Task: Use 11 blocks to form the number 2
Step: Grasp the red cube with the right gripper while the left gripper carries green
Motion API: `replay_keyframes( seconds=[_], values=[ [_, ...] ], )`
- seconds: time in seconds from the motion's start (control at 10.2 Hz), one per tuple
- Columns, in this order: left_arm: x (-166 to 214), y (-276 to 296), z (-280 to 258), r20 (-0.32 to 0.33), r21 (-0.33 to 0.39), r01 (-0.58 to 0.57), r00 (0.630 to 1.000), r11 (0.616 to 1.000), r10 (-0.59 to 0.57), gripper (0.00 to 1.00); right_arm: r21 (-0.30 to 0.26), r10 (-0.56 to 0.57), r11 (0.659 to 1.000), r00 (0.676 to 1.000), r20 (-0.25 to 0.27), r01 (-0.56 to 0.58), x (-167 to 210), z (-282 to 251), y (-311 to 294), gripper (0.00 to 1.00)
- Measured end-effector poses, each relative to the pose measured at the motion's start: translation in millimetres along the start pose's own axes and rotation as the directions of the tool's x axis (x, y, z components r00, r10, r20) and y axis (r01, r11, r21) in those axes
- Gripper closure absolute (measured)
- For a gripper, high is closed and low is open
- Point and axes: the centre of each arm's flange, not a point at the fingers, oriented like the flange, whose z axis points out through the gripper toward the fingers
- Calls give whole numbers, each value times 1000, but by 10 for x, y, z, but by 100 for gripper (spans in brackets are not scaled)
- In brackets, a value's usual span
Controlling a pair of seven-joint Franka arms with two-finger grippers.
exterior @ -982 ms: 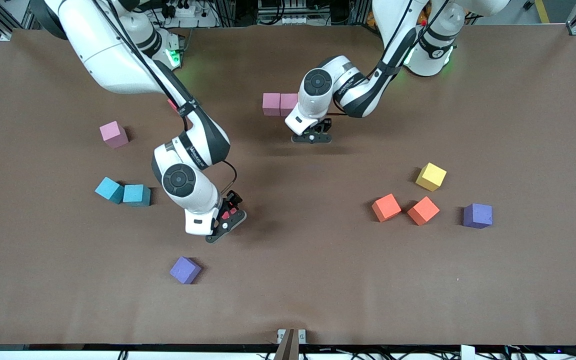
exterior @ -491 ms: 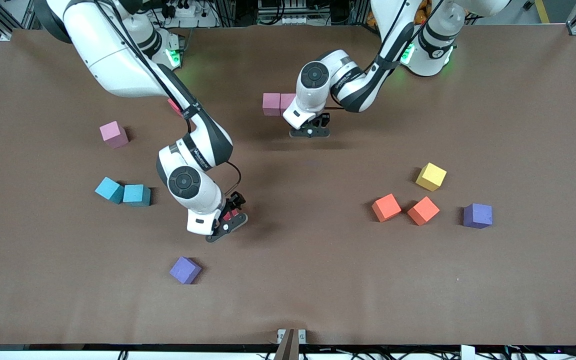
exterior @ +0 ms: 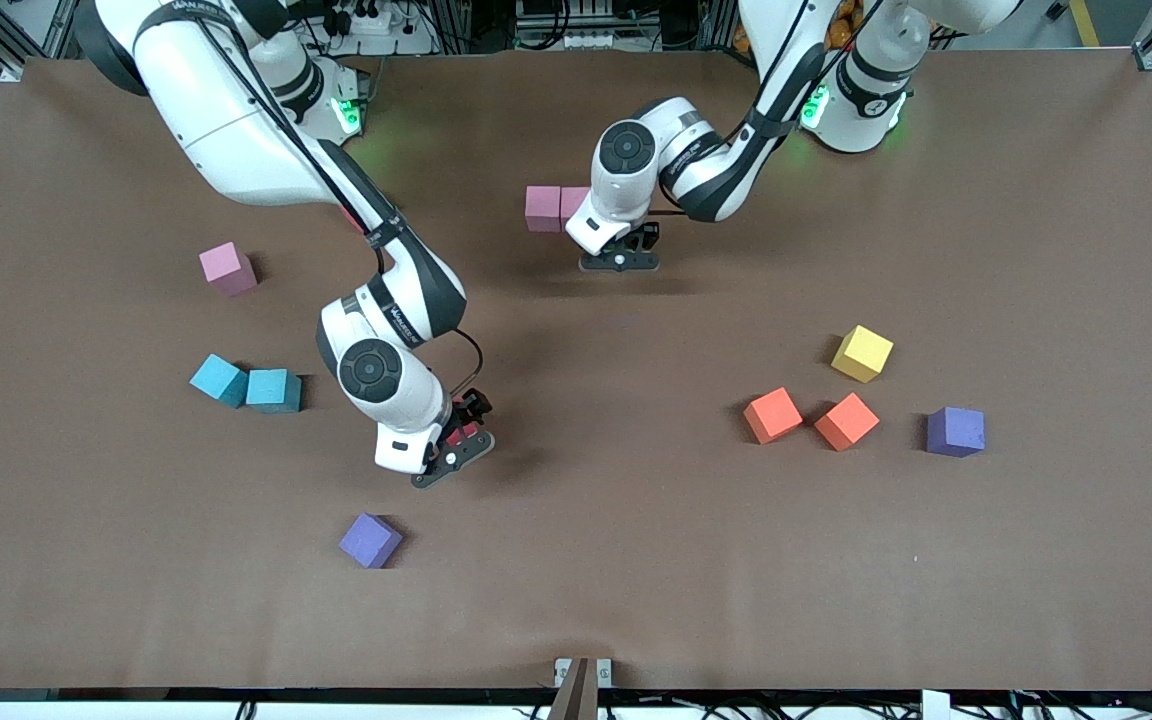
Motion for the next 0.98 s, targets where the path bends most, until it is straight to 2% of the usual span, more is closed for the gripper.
replay_keyframes(
  seconds=[0.59,0.88,0.98],
  values=[
    [-45,24,30,3,4,-9,1000,1000,9,40,-9,1,1000,1000,19,-1,-57,84,3,1],
    [-82,50,36,2,6,-17,1000,1000,17,40,-11,4,1000,1000,18,-4,-55,78,-2,40],
    [-84,51,39,3,6,-17,1000,1000,17,40,-11,6,1000,1000,18,-6,-54,76,-3,40]
  ],
)
